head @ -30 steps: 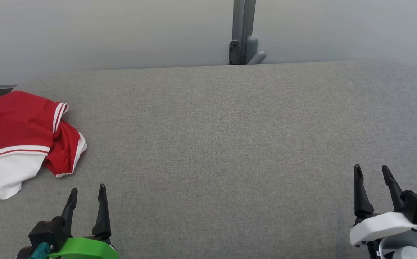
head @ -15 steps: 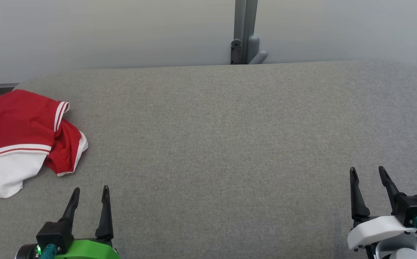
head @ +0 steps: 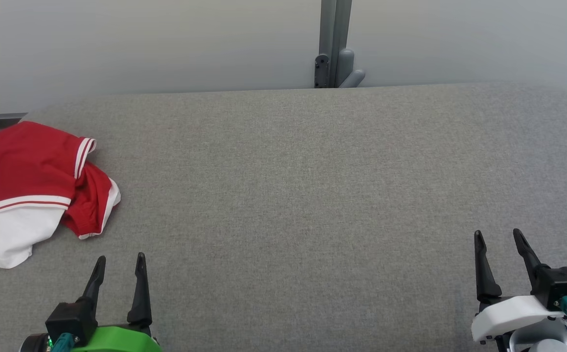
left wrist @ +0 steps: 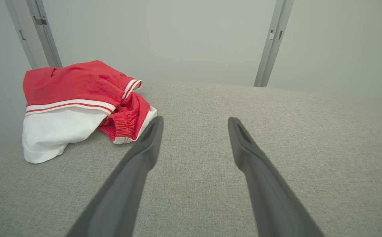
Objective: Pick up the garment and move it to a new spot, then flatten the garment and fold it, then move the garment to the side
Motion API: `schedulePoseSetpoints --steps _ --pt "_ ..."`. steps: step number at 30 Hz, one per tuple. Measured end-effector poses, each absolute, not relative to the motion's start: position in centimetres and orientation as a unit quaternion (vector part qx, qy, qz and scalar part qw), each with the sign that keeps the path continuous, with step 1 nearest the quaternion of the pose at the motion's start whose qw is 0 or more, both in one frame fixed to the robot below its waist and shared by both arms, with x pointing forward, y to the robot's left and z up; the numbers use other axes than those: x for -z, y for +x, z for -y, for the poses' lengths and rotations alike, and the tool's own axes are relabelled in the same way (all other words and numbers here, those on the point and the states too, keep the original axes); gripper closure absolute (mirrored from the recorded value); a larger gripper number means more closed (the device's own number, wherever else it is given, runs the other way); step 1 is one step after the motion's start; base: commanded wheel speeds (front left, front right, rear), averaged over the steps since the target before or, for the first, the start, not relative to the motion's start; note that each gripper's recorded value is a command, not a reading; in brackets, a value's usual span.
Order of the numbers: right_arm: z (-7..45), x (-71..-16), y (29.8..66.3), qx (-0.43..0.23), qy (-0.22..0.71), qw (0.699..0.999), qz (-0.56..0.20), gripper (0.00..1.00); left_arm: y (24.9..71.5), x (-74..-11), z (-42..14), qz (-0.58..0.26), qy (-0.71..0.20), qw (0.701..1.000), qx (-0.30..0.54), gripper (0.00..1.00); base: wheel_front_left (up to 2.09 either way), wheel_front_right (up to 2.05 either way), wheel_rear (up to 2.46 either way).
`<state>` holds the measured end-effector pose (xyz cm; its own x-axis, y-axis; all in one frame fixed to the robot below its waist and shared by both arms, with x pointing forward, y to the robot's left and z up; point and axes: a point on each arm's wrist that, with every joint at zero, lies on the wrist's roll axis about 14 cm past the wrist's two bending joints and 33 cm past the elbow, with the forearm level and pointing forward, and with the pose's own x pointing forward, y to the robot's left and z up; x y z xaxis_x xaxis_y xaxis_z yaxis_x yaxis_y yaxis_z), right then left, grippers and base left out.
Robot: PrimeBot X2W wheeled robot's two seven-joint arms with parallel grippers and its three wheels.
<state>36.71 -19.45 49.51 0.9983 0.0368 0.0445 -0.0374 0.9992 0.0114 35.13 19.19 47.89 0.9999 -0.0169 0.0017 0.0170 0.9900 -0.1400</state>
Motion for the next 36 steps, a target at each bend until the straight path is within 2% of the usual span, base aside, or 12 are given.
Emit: schedulePoseSetpoints --steps 9,16,29,36 --pt "19.3 -49.4 36.7 -0.019 0.013 1.0 0.021 0.0 35.0 -47.8 -19.3 -0.001 -0.073 0.997 0.006 0.0 0.0 0.0 0.0" --pt "17.2 -49.2 37.1 -0.049 0.021 0.998 0.018 0.0 34.0 -48.1 -20.8 0.006 -0.076 0.997 -0.019 0.0 0.0 0.0 0.0" --pt "4.5 -49.9 39.1 -0.228 0.032 0.973 0.02 0.0 26.3 -47.6 -28.6 0.014 -0.08 0.983 -0.164 0.0 0.0 0.0 0.0" --pt "0.0 -50.3 39.0 -0.29 0.032 0.956 0.023 0.0 23.2 -48.0 -30.7 0.028 -0.083 0.973 -0.213 0.0 0.0 0.0 0.0"
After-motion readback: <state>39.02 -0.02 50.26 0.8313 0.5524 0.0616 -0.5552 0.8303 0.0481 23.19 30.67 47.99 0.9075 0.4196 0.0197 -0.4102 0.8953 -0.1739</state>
